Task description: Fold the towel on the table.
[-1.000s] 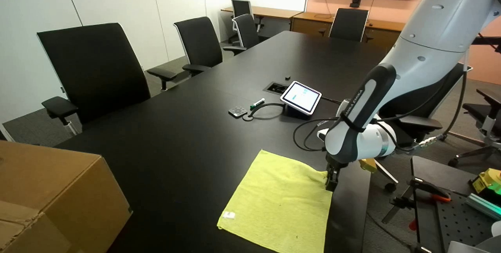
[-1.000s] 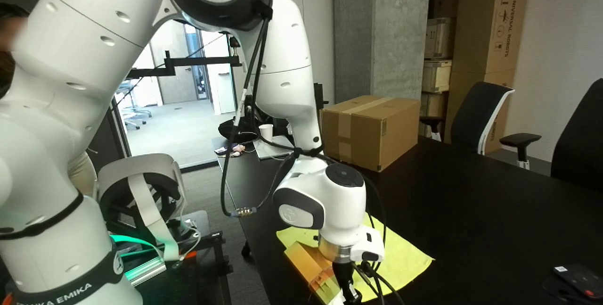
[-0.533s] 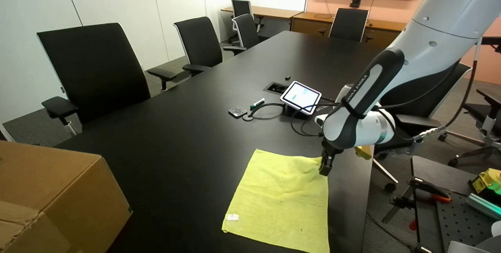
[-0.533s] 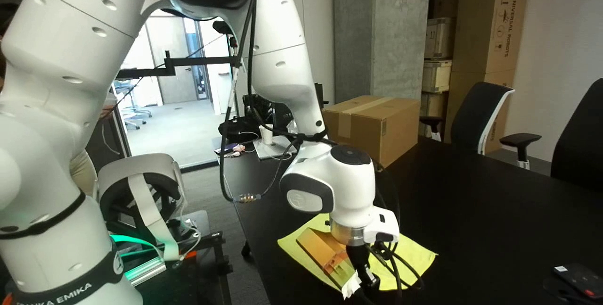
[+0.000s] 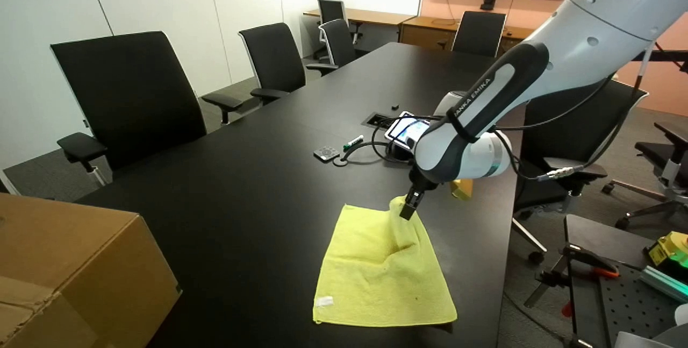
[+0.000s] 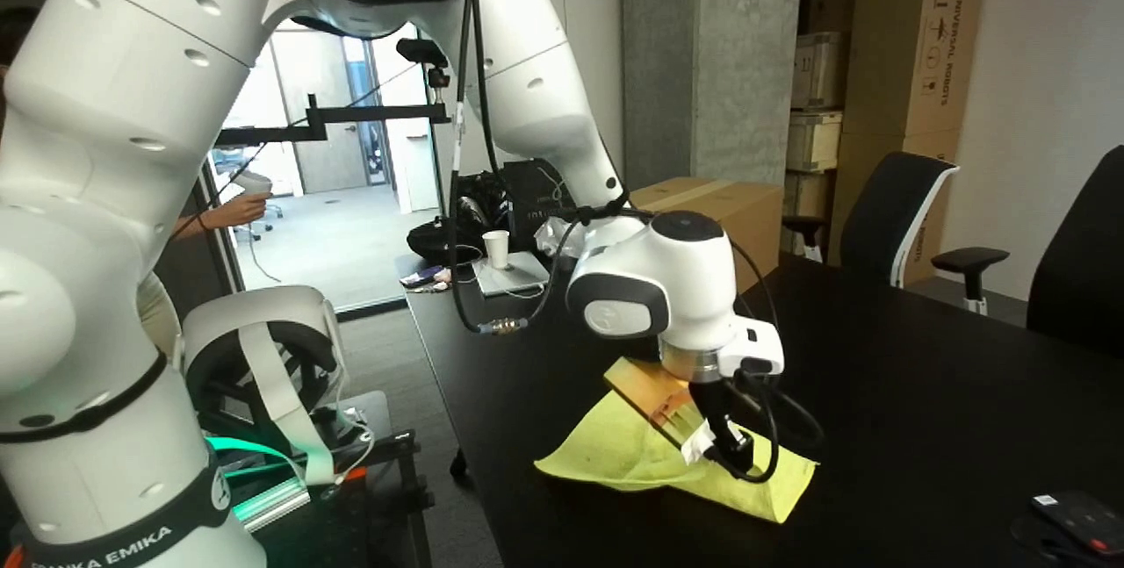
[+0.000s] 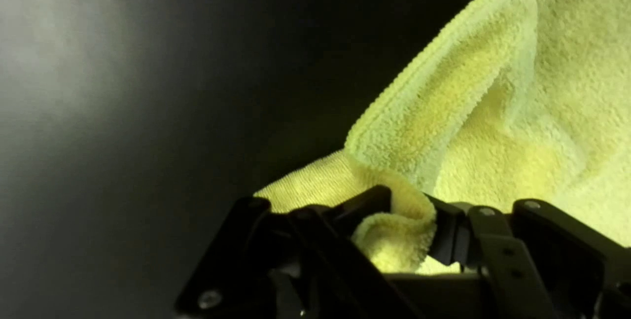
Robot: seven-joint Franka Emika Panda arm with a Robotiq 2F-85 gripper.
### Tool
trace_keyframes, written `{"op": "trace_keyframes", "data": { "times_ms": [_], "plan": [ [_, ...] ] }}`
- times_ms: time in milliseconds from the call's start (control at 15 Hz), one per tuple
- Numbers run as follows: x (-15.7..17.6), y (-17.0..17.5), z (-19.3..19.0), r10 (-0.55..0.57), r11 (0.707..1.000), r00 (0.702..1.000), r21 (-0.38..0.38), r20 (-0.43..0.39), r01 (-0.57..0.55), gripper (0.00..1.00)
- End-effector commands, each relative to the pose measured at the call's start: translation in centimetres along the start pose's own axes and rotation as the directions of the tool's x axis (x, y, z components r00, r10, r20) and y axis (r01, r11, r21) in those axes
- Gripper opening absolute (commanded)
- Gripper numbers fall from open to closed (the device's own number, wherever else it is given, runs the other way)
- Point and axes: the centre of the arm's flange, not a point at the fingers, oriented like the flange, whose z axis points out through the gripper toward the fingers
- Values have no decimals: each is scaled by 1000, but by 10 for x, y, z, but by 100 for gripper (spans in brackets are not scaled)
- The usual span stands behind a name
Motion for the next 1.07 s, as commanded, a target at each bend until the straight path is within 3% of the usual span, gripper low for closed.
{"op": "trace_keyframes", "data": {
  "times_ms": [0, 400, 800, 867, 1000],
  "plan": [
    [55, -17, 1, 26, 999, 999, -27, -42, -27, 3],
    [120, -24, 27, 124, 984, 990, -122, -73, -133, 3],
    [142, -21, 43, 270, 948, 958, -149, -98, -283, 6],
    [144, -23, 43, 300, 940, 947, -135, -115, -314, 25],
    [147, -27, 36, 342, 929, 928, -94, -144, -357, 39]
  ]
}}
